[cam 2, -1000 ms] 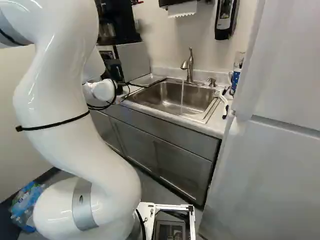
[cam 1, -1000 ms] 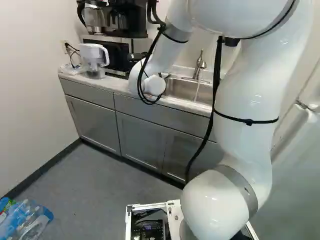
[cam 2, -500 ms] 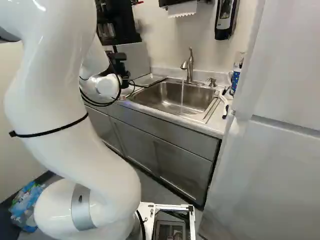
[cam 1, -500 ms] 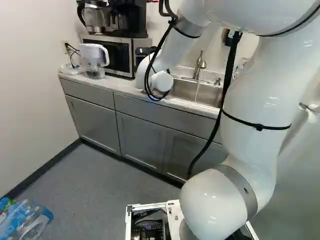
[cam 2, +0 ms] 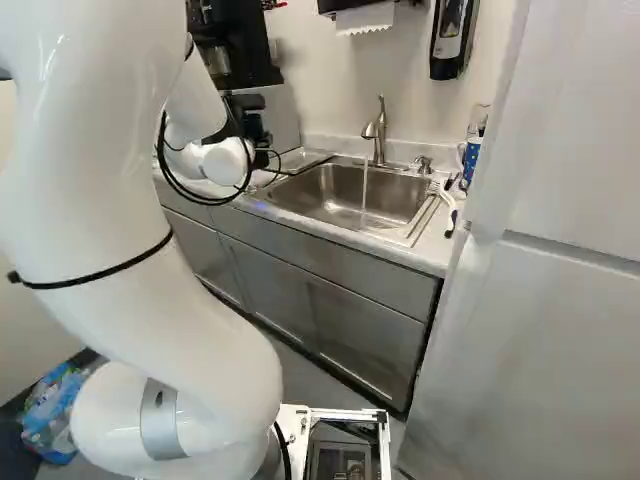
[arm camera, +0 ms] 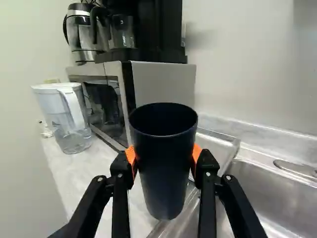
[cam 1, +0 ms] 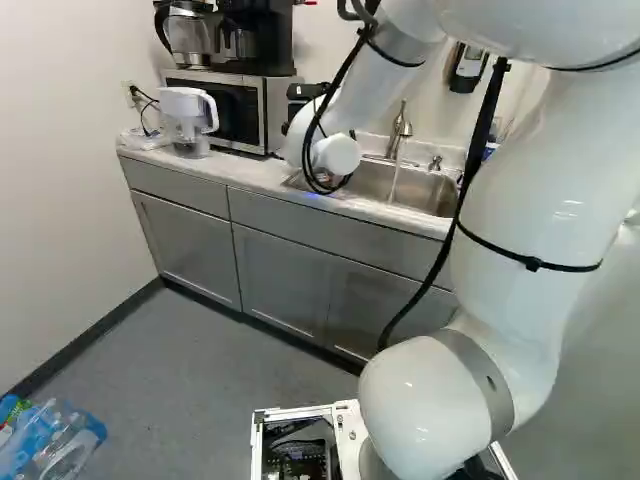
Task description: Rinse the cup and place it in the tray
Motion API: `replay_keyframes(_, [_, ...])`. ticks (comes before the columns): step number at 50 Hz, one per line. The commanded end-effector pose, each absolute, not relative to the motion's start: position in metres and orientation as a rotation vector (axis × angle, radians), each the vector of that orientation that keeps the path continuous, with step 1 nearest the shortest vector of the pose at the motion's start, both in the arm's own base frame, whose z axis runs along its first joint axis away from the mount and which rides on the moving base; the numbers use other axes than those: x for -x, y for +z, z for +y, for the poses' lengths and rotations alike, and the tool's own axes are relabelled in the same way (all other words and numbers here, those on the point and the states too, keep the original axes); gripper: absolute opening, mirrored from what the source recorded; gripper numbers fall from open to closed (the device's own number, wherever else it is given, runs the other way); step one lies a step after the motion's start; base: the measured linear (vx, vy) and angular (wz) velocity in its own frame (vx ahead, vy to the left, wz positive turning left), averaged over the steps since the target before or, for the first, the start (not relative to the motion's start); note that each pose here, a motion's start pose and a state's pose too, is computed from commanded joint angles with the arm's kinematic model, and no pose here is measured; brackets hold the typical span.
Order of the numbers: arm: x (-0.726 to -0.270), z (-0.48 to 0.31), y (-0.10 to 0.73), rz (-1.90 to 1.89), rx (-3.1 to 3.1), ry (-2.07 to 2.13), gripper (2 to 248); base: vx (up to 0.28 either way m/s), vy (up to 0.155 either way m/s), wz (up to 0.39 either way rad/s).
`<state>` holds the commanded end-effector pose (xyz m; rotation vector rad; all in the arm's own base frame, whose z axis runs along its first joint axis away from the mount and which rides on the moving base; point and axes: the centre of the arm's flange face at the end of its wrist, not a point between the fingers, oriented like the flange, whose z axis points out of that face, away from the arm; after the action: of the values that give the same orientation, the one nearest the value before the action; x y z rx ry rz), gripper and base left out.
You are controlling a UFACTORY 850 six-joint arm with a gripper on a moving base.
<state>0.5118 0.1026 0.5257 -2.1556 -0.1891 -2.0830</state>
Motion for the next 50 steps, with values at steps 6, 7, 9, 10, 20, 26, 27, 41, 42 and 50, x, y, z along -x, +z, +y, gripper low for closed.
replay_keyframes(6, [-0.512, 0.094, 0.531, -0.172, 2.17, -2.087, 124, 0.0, 0.0, 0.0])
replay_keyframes(7, [-0.512, 0.092, 0.531, -0.169, 2.173, -2.087, 124, 0.0, 0.0, 0.0])
replay_keyframes(9, [-0.512, 0.089, 0.533, -0.163, 2.178, -2.088, 124, 0.0, 0.0, 0.0])
replay_keyframes(10, [-0.512, 0.087, 0.534, -0.16, 2.181, -2.088, 124, 0.0, 0.0, 0.0])
replay_keyframes(20, [-0.512, 0.072, 0.542, -0.13, 2.208, -2.09, 124, 0.0, 0.0, 0.0])
replay_keyframes(26, [-0.512, 0.064, 0.541, -0.113, 2.234, -2.082, 124, 0.0, 0.0, 0.0])
replay_keyframes(27, [-0.512, 0.062, 0.541, -0.109, 2.237, -2.082, 124, 0.0, 0.0, 0.0])
replay_keyframes(41, [-0.514, 0.041, 0.541, -0.053, 2.259, -2.101, 124, 0.0, 0.0, 0.0])
replay_keyframes(42, [-0.514, 0.039, 0.541, -0.048, 2.261, -2.102, 124, 0.0, 0.0, 0.0])
replay_keyframes(50, [-0.515, 0.027, 0.535, -0.014, 2.285, -2.1, 124, 0.0, 0.0, 0.0])
